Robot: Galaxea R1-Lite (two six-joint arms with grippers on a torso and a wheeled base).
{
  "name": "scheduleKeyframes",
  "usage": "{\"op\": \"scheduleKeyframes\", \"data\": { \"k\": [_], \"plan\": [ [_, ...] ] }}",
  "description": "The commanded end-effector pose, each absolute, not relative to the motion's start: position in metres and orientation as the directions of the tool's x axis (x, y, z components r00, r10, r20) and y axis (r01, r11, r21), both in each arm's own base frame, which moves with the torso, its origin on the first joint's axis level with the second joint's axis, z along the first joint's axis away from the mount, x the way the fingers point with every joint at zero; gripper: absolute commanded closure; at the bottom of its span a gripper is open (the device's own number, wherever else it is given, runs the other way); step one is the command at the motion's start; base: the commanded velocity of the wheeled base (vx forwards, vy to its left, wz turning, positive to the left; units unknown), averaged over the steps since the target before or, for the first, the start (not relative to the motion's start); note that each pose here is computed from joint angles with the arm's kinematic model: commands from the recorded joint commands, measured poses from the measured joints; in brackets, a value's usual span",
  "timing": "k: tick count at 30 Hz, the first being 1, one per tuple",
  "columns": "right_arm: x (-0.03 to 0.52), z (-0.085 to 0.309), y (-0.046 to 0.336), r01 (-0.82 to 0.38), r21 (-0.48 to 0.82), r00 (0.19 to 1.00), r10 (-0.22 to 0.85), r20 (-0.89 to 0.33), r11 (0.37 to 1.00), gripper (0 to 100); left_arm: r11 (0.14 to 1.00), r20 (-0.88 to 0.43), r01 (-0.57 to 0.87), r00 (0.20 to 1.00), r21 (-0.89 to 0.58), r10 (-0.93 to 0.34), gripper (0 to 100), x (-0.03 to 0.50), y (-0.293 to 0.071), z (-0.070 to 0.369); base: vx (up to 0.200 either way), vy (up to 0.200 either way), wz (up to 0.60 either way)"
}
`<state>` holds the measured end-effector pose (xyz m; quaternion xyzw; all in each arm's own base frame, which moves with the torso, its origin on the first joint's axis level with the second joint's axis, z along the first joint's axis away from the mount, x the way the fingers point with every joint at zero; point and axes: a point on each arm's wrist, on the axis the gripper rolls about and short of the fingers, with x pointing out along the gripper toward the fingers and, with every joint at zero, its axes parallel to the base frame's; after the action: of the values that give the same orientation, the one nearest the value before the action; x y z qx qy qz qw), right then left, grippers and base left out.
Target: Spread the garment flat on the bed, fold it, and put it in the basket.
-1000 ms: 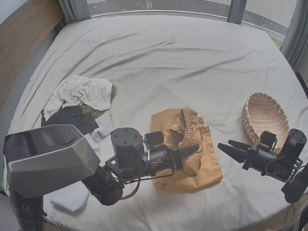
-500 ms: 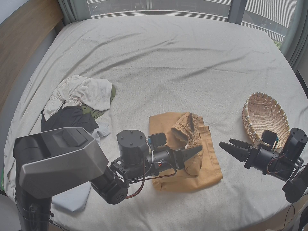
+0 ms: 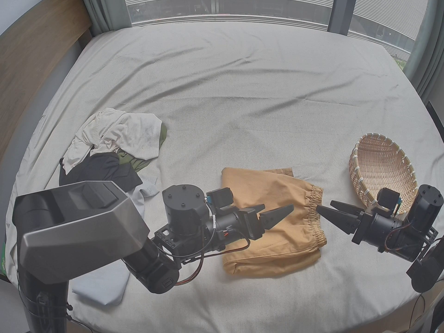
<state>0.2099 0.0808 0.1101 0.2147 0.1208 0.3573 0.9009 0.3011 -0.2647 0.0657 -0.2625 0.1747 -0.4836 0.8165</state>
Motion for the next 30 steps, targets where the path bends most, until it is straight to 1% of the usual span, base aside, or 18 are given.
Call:
{"op": "scheduleKeyframes", "data": {
  "k": [1,6,7,8,9,11,12,13,16,20,25,30],
  "plan": [
    [0.209,0.108,0.081,-0.59,0.475,0.713,0.697,-0.073,0.653,0,0.407,-0.006,0.697,0.501,-0.59,-0.866,0,0.298,-0.245,0.088,0.0,0.0,0.0],
    [0.209,0.105,0.082,-0.586,0.48,0.71,0.699,-0.084,0.653,0,0.455,0.01,0.671,0.567,-0.585,-0.824,0,0.298,-0.209,0.112,0.0,0.0,0.0],
    [0.209,0.105,0.082,-0.586,0.48,0.71,0.699,-0.084,0.653,0,0.455,0.01,0.671,0.567,-0.585,-0.824,0,0.298,-0.209,0.112,0.0,0.0,0.0],
    [0.209,0.105,0.083,-0.586,0.481,0.707,0.701,-0.088,0.652,0,0.472,0.016,0.661,0.591,-0.583,-0.807,0,0.295,-0.195,0.122,0.0,0.0,0.0],
    [0.209,0.105,0.083,-0.586,0.481,0.707,0.701,-0.088,0.652,0,0.472,0.016,0.661,0.591,-0.583,-0.807,0,0.295,-0.195,0.122,0.0,0.0,0.0],
    [0.209,0.104,0.083,-0.583,0.485,0.707,0.701,-0.094,0.652,0,0.491,0.023,0.649,0.616,-0.581,-0.787,0,0.29,-0.178,0.135,0.0,0.0,0.0],
    [0.209,0.104,0.083,-0.583,0.485,0.707,0.701,-0.094,0.652,0,0.493,0.023,0.649,0.617,-0.579,-0.786,0,0.289,-0.177,0.135,0.0,0.0,0.0],
    [0.209,0.101,0.083,-0.578,0.486,0.706,0.701,-0.105,0.655,0,0.508,0.03,0.644,0.635,-0.572,-0.772,0,0.288,-0.166,0.141,0.0,0.0,0.0],
    [0.209,0.1,0.083,-0.575,0.49,0.705,0.701,-0.109,0.655,0,0.515,0.043,0.645,0.646,-0.565,-0.762,0,0.281,-0.155,0.148,0.0,0.0,0.0],
    [0.21,0.096,0.084,-0.568,0.494,0.703,0.7,-0.124,0.658,0,0.534,0.052,0.634,0.67,-0.56,-0.74,0,0.28,-0.141,0.149,0.0,0.0,0.0],
    [0.213,0.087,0.083,-0.544,0.504,0.703,0.692,-0.164,0.671,0,0.58,0.053,0.61,0.712,-0.54,-0.7,0,0.284,-0.117,0.148,0.0,0.0,0.0],
    [0.216,0.079,0.083,-0.516,0.51,0.709,0.677,-0.195,0.688,0,0.609,0.027,0.612,0.716,-0.505,-0.697,0,0.284,-0.112,0.14,0.0,0.0,0.0]
  ]
}}
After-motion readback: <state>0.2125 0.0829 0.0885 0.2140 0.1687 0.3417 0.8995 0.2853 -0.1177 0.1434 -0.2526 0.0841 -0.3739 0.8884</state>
